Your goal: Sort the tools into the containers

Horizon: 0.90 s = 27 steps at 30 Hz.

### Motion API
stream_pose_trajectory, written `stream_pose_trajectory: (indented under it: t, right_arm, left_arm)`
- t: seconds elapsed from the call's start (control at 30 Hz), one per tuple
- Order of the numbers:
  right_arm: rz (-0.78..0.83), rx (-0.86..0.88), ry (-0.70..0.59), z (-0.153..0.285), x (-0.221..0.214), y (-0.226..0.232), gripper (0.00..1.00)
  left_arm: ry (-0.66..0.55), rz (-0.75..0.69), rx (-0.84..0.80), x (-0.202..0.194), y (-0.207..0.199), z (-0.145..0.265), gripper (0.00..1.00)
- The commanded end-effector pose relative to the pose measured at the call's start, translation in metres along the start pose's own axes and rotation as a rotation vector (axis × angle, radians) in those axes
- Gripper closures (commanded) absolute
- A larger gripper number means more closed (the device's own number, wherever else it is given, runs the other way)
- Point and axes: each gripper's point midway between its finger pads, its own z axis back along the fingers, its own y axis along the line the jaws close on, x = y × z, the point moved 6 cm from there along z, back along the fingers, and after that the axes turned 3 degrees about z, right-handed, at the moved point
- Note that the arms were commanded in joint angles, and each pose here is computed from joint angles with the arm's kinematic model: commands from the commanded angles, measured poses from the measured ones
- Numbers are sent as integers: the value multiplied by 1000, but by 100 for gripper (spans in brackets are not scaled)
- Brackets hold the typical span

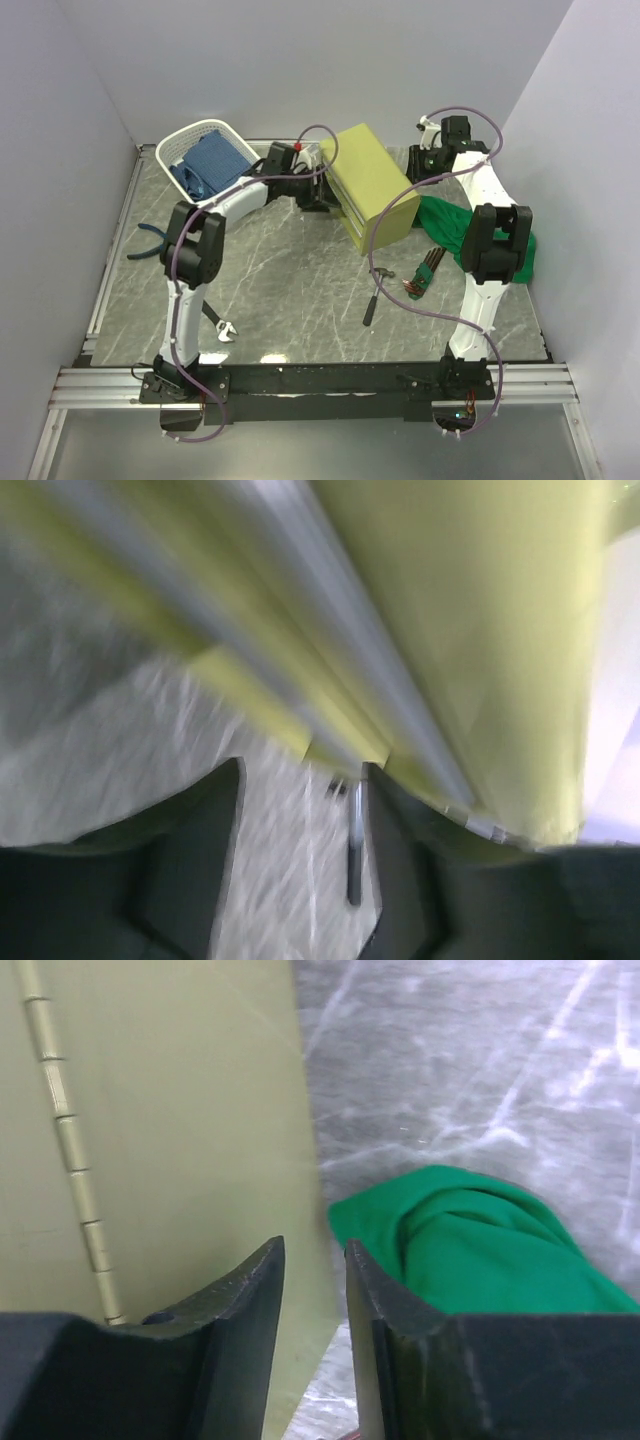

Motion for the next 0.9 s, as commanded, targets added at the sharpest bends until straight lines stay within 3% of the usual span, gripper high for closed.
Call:
stream_pose_trajectory:
  t: [0.0,0.13,0.4,0.5,0.63,0.87]
  right_arm:
    - [32,-118,-95,26,26,-6,55]
    - [50,-150,-115,31,33,-10,48]
    - [131,-211,-300,76,90,2,48]
    - [157,-133,-326,86,92,22,49]
    - [211,0,-271,78,74,54,50]
    - [256,87,-192,60,52,79,52]
  left_arm:
    - [-32,9,23,2,-5,60,34]
    - [-46,141,10,-8,25,68,31]
    - [-110,224,-220,9,35,36,36]
    - [-133,241,-304,19,30,24,39]
    - [-134,281,-324,23,29,3,41]
    - [-150,284,-354,39,32,-21,42]
